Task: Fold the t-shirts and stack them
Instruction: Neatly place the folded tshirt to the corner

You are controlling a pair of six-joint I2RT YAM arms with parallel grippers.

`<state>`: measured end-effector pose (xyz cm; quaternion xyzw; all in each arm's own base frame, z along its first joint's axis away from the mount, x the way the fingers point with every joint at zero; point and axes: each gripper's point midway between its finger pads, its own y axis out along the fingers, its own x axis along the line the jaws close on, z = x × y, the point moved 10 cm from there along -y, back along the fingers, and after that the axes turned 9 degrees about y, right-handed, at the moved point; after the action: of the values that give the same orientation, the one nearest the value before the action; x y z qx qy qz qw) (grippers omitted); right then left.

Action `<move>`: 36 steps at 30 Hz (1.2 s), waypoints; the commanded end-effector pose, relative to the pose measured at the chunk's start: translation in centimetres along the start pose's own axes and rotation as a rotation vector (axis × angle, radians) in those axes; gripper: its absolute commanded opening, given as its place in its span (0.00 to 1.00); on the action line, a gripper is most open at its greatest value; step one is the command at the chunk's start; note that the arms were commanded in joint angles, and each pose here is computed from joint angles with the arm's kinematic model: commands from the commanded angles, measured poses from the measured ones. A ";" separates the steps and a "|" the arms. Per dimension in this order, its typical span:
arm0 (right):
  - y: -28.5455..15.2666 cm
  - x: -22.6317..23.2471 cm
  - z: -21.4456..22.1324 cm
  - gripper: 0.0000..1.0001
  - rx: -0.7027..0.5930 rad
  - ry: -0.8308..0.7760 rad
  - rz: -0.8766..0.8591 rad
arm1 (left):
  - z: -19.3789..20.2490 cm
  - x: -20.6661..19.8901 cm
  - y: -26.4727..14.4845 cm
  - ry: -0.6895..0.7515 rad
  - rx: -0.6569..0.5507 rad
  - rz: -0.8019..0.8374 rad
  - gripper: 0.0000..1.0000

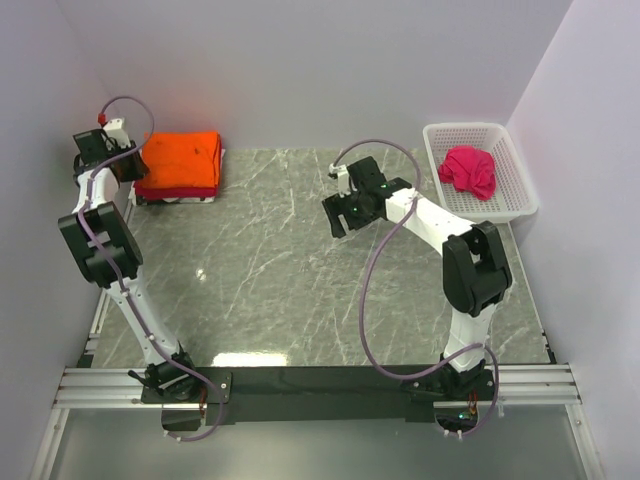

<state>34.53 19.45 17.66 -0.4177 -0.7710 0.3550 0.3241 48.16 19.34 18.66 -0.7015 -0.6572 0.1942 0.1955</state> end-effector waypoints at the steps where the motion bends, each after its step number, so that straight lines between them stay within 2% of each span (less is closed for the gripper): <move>1: -2.5 -0.4 -0.6 0.85 -0.048 0.001 -0.004 | 0.6 1.2 0.4 -0.011 0.026 -0.087 0.28; 7: -4.9 -1.5 -0.2 0.89 -0.086 0.003 0.029 | -0.8 1.6 -0.7 -0.013 0.009 -0.160 0.31; 10: -5.9 -2.3 -0.2 0.91 -0.096 0.020 0.048 | -2.5 1.7 -2.6 -0.004 -0.021 -0.213 0.38; 13: -8.1 -3.7 -0.2 0.94 -0.140 0.053 0.082 | -4.4 1.0 -5.4 0.023 -0.064 -0.212 0.65; 14: -9.2 -3.9 -0.2 0.95 -0.165 0.061 0.087 | -5.9 0.4 -7.2 0.043 -0.102 -0.207 0.92; 15: -10.0 -4.1 -0.2 0.96 -0.182 0.068 0.091 | -6.0 -0.4 -7.9 0.045 -0.090 -0.172 0.99; 17: -11.9 -5.0 0.0 0.97 -0.224 0.100 0.115 | -7.6 -2.1 -10.3 0.058 -0.107 -0.158 0.99; 19: -13.6 -6.1 0.3 0.98 -0.268 0.134 0.132 | -7.6 -3.6 -11.5 0.065 -0.065 -0.135 1.00; 22: -15.5 -6.7 1.0 0.98 -0.311 0.166 0.137 | -7.8 -7.2 -13.3 0.142 -0.017 -0.128 0.99; 23: -16.2 -7.2 1.2 0.98 -0.330 0.190 0.145 | -8.4 -9.4 -14.4 0.175 -0.041 -0.106 0.99; 25: -17.2 -7.6 1.7 0.98 -0.361 0.227 0.163 | -6.9 -12.3 -14.5 0.198 0.001 -0.052 0.99; 26: -17.5 -7.8 2.0 0.98 -0.365 0.233 0.172 | -7.1 -13.5 -15.9 0.204 -0.023 -0.042 0.99; 28: -17.9 -7.7 3.1 0.98 -0.366 0.229 0.164 | -5.0 -15.7 -16.0 0.203 0.017 0.027 0.99; 29: -18.0 -7.6 3.6 0.98 -0.371 0.230 0.159 | -5.1 -17.5 -17.3 0.227 -0.029 0.061 0.99; 31: -17.8 -7.4 5.2 0.98 -0.358 0.218 0.147 | -2.0 -20.2 -17.1 0.244 0.009 0.127 0.99; 32: -17.7 -7.3 5.8 0.98 -0.351 0.219 0.146 | -1.9 -21.0 -18.0 0.258 -0.033 0.131 0.99; 33: -17.5 -7.3 6.3 0.99 -0.339 0.221 0.143 | 0.2 -21.2 -17.7 0.246 0.005 0.134 0.99; 35: -16.8 -7.2 7.9 0.99 -0.308 0.224 0.141 | 1.1 -23.5 -18.2 0.279 -0.015 0.188 0.99; 36: -16.7 -7.2 8.3 1.00 -0.300 0.219 0.140 | 2.7 -23.8 -18.0 0.278 0.015 0.199 1.00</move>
<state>25.07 4.31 25.67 -0.5581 -0.7354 0.2123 0.3203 31.08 -2.19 26.31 -0.7742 -0.5462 0.1373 0.2888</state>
